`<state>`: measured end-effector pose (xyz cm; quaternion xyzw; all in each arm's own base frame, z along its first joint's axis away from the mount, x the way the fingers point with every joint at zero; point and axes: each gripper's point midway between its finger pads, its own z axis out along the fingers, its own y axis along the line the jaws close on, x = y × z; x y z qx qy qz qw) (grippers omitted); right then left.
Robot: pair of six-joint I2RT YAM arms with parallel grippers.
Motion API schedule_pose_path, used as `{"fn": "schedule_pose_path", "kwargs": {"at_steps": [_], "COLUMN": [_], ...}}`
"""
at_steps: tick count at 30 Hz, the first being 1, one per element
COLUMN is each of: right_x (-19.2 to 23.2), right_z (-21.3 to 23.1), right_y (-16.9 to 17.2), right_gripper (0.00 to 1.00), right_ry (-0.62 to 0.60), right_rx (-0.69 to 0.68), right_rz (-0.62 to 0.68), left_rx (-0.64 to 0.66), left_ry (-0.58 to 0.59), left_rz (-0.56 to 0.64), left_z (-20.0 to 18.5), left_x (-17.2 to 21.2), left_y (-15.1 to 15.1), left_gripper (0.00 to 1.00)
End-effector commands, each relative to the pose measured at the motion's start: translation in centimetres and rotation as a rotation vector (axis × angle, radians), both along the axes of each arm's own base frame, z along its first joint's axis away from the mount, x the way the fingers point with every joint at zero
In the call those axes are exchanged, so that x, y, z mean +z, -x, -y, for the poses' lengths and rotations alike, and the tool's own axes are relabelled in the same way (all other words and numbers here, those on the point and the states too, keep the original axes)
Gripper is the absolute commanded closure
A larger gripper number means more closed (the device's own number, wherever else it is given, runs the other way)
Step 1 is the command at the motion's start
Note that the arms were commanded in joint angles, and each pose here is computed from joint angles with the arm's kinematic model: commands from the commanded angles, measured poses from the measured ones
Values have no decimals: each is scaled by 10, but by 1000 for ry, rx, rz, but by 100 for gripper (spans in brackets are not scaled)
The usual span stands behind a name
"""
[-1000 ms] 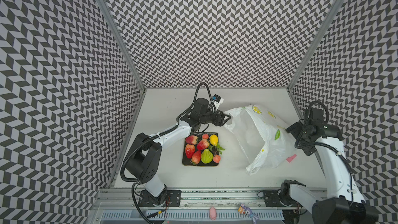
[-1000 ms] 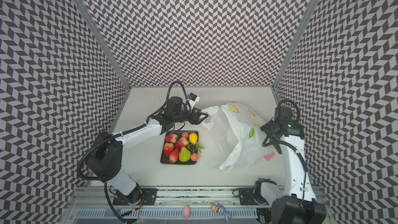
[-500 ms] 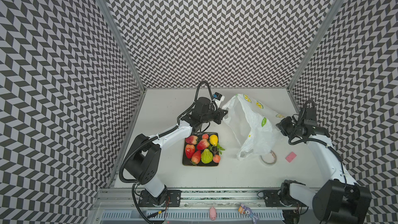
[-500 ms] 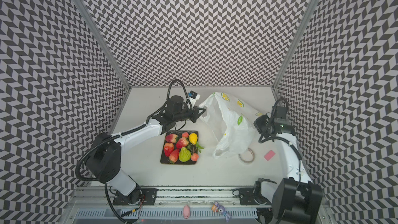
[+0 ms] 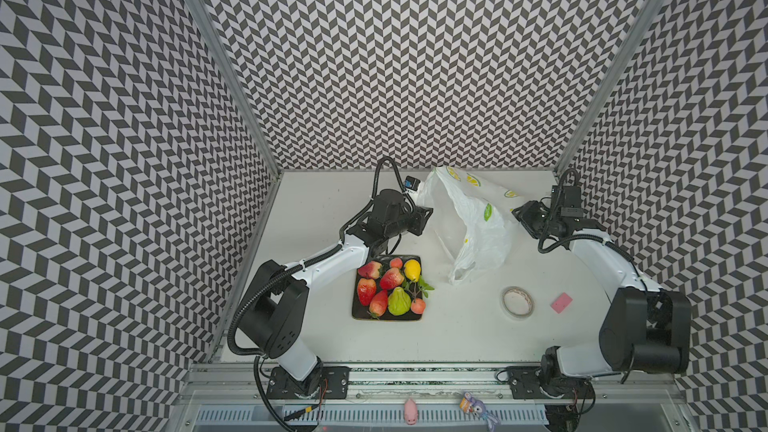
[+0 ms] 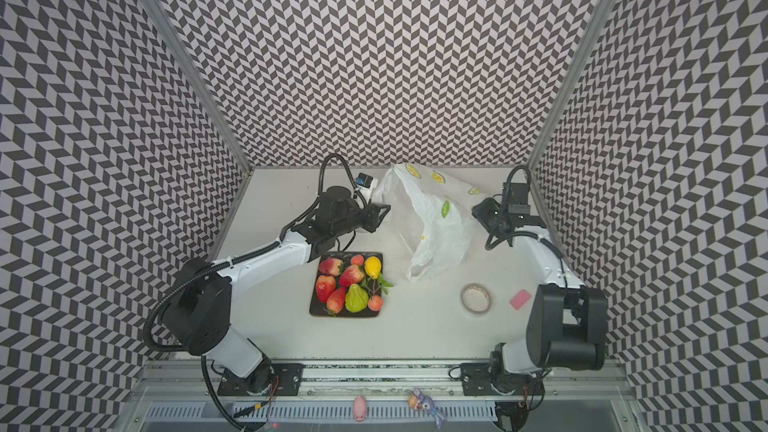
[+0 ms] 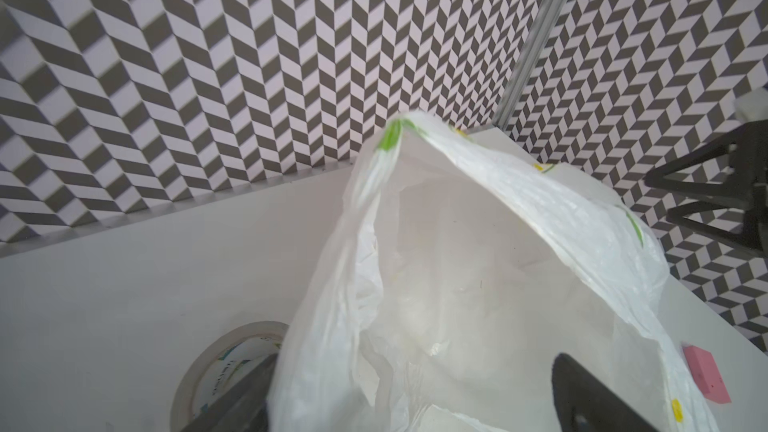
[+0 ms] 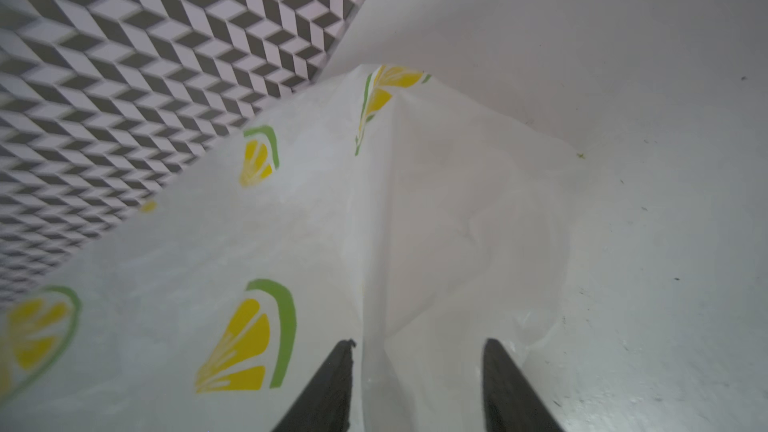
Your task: Take the fake fruits out of the plastic bag
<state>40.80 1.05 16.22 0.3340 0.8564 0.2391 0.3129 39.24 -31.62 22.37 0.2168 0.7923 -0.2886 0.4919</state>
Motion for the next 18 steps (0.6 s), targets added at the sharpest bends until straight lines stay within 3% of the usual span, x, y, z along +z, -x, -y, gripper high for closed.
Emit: {"fn": "schedule_pose_path", "kwargs": {"at_steps": [1, 2, 3, 7, 12, 16, 18], "right_x": [31, 41, 49, 85, 97, 87, 67], "right_z": [23, 33, 43, 82, 120, 100, 86], "right_y": [-3, 2, 9, 44, 81, 75, 69], "right_gripper": [30, 25, 23, 16, 16, 20, 22], "right_ry": [108, 143, 174, 361, 601, 721, 723], "right_rx": [-60, -96, -139, -267, -436, -289, -209], "right_rz": [83, 92, 96, 148, 254, 524, 582], "left_rx": [48, 62, 75, 178, 535, 812, 898], "left_ry": [1, 3, 6, 16, 30, -2, -30], "left_rz": [71, 92, 107, 171, 264, 289, 260], "left_z": [-7, -10, -14, -42, -128, -220, -264], "left_x": [28, 38, 46, 86, 125, 108, 85], "left_y": [-3, -3, -2, 5, 16, 20, 18], "left_gripper": [22, 8, 1, 0, 0, 0, 0]}}
